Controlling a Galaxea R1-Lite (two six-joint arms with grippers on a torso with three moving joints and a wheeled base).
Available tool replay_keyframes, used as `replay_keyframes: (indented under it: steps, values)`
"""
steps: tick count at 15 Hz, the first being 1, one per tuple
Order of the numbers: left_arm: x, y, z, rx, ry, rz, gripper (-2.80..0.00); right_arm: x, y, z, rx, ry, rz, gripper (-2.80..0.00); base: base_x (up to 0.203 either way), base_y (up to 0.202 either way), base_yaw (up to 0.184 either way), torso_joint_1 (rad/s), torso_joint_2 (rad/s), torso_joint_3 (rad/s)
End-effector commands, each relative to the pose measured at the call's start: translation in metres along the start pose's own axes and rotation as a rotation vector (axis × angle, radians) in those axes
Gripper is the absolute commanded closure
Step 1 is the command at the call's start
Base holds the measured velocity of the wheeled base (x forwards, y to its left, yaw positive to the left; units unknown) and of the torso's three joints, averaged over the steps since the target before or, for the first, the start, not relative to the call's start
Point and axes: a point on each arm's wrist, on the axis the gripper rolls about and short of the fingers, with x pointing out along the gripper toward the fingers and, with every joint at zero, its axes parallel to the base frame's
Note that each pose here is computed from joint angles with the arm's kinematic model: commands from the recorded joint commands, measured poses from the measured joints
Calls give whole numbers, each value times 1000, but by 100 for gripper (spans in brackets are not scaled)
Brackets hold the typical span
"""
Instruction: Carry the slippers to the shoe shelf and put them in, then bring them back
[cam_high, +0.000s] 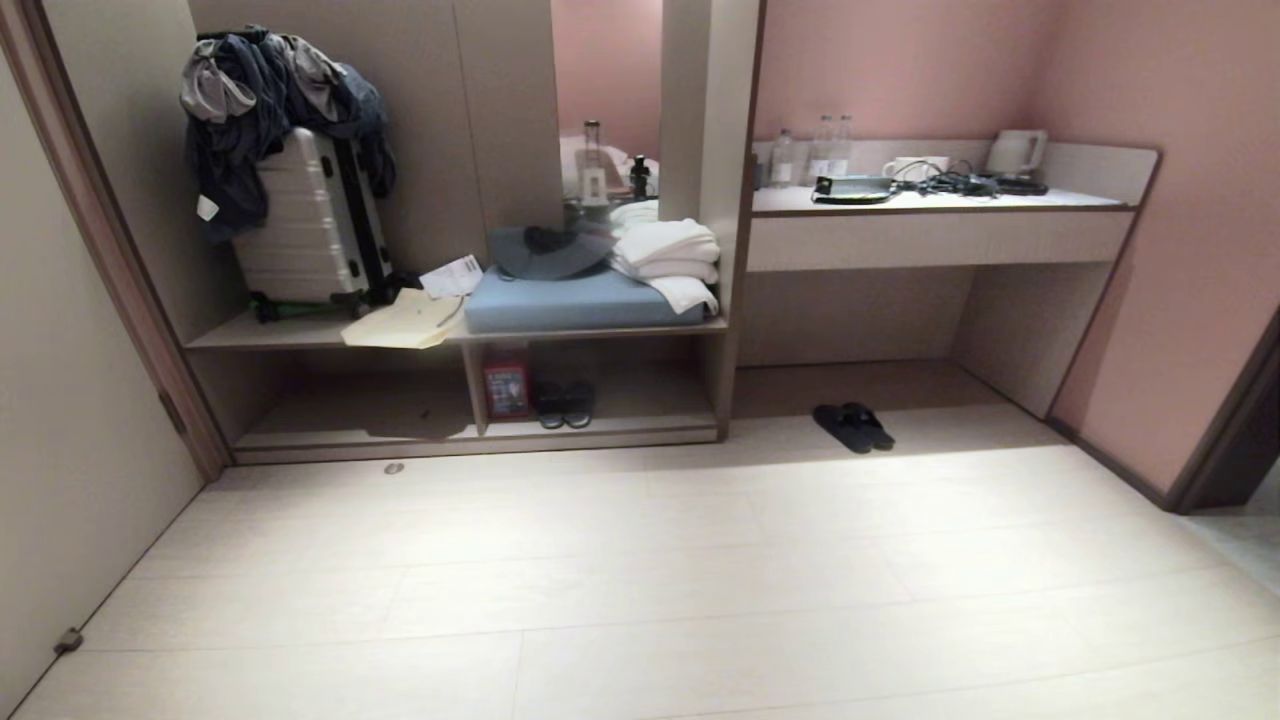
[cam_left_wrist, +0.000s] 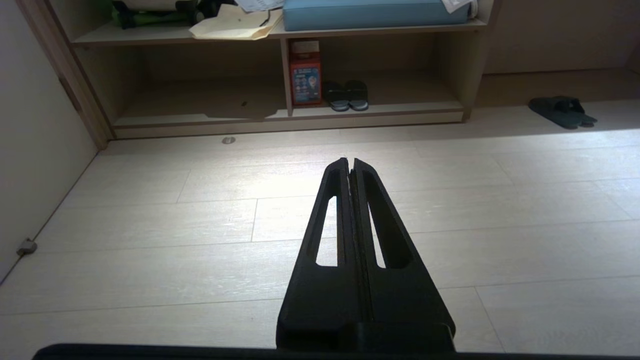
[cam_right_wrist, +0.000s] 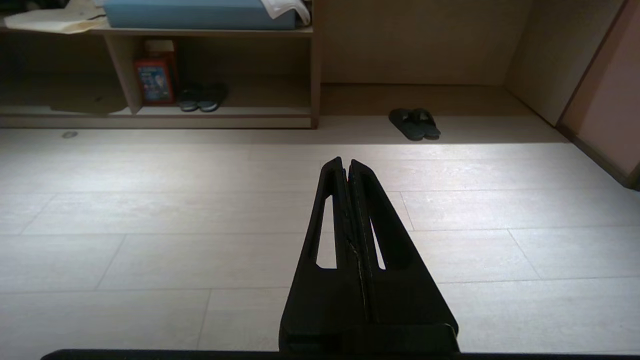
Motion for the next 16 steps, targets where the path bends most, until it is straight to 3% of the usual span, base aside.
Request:
replay_keyframes:
  steps: [1,16]
  values:
    - [0,0,0,0,2,0,0,0,0,0,4,0,-1,0,0,0,0,0,0,0]
    - [0,0,0,0,2,0,0,0,0,0,1,0,1,0,0,0,0,0,0,0]
